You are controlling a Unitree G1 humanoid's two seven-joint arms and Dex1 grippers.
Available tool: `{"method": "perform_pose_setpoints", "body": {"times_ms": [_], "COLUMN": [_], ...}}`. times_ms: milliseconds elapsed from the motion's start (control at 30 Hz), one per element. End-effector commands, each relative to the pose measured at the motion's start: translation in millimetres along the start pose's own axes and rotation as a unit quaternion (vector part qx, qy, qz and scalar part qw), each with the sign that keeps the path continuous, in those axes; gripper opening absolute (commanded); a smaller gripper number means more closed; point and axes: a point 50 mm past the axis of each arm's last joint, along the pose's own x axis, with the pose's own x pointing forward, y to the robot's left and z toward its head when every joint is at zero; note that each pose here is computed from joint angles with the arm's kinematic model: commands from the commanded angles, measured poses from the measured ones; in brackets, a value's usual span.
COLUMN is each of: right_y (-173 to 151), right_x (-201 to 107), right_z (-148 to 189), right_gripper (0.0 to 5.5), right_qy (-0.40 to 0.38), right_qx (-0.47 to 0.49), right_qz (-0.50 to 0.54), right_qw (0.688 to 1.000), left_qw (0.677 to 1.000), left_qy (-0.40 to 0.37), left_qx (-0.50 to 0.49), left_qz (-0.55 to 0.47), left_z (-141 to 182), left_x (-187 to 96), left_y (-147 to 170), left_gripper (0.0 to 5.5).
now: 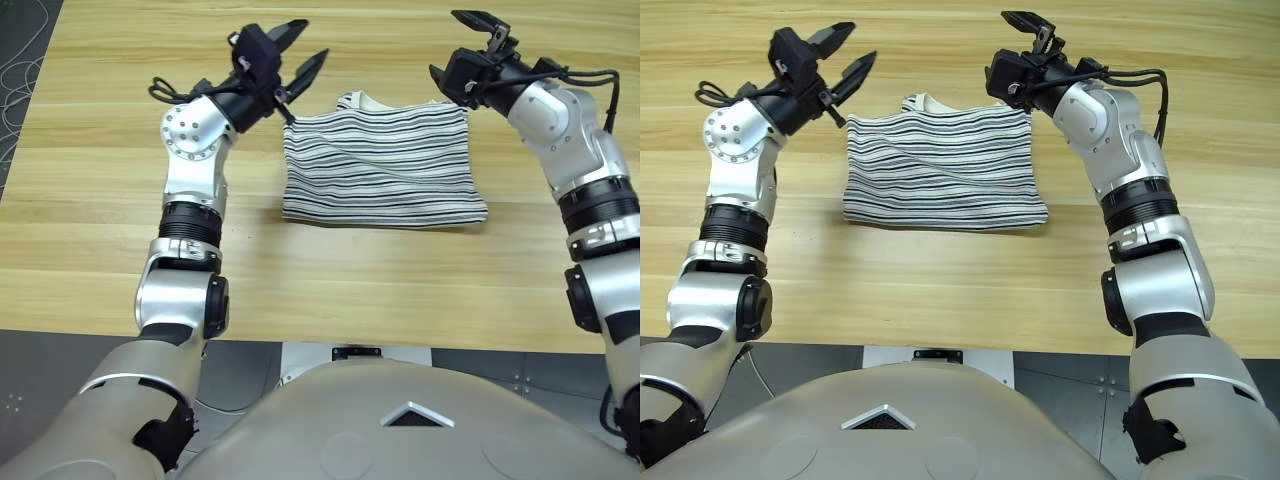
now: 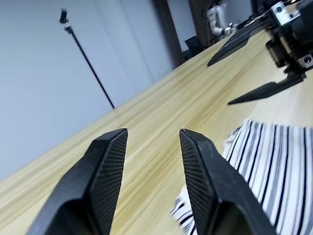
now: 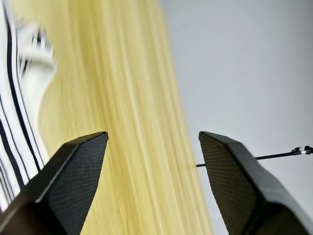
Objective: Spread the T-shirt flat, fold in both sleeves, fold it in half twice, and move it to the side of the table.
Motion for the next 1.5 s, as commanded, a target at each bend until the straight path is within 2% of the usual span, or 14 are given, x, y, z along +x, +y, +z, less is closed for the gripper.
{"method": "perform_pose_setpoints", "body": {"times_ms": [33,167,267,367,433,533,667,867,1067,1200,1333,1500], "right_y": [45.1,98.3,125.8,131.3,123.9,97.4,62.2,43.9,60.3,79.4,95.1,106.2], "right_x": [-10.9,-20.2,-31.8,-41.6,-44.7,-35.9,-7.9,35.6,64.7,74.6,75.4,67.7], "right_z": [7.7,1.4,-2.0,-13.7,-24.1,-37.2,-31.8,-5.7,34.5,55.6,62.6,55.7], "right_gripper": [3.44,3.44,3.44,3.44,3.44,3.44,3.44,3.44,3.44,3.44,3.44,3.44], "right_qy": [-0.003,0.032,0.051,0.077,0.093,0.106,0.078,0.042,-0.034,-0.076,-0.094,-0.099], "right_qx": [0.075,0.13,0.141,0.119,0.092,0.046,0.009,-0.07,-0.128,-0.138,-0.134,-0.148], "right_qz": [0.053,0.099,0.141,0.179,0.199,0.219,0.227,0.262,0.271,0.274,0.281,0.298], "right_qw": [0.996,0.986,0.979,0.974,0.971,0.969,0.971,0.962,0.953,0.949,0.946,0.938], "left_qw": [0.996,0.979,0.963,0.95,0.948,0.954,0.974,0.98,0.971,0.962,0.958,0.956], "left_qy": [0.071,0.181,0.249,0.293,0.302,0.285,0.217,0.138,0.116,0.118,0.119,0.115], "left_qx": [-0.046,-0.083,-0.086,-0.083,-0.08,-0.081,-0.064,-0.074,-0.118,-0.144,-0.146,-0.153], "left_qz": [-0.012,0.043,0.066,0.071,0.062,0.039,-0.017,-0.126,-0.174,-0.2,-0.215,-0.224], "left_z": [-29.0,-68.5,-89.0,-101.7,-106.3,-106.1,-92.3,-47.8,-11.0,-2.8,-4.1,-0.1], "left_x": [8.6,-16.4,-42.0,-63.6,-73.7,-82.3,-81.3,-87.2,-83.2,-73.2,-59.2,-56.9], "left_y": [-18.6,-17.4,-17.2,-19.5,-23.6,-28.7,-36.4,-93.2,-137.5,-157.5,-169.2,-170.1], "left_gripper": [1.98,1.98,1.98,1.98,1.98,1.98,1.98,1.98,1.98,1.98,1.98,1.98]}}
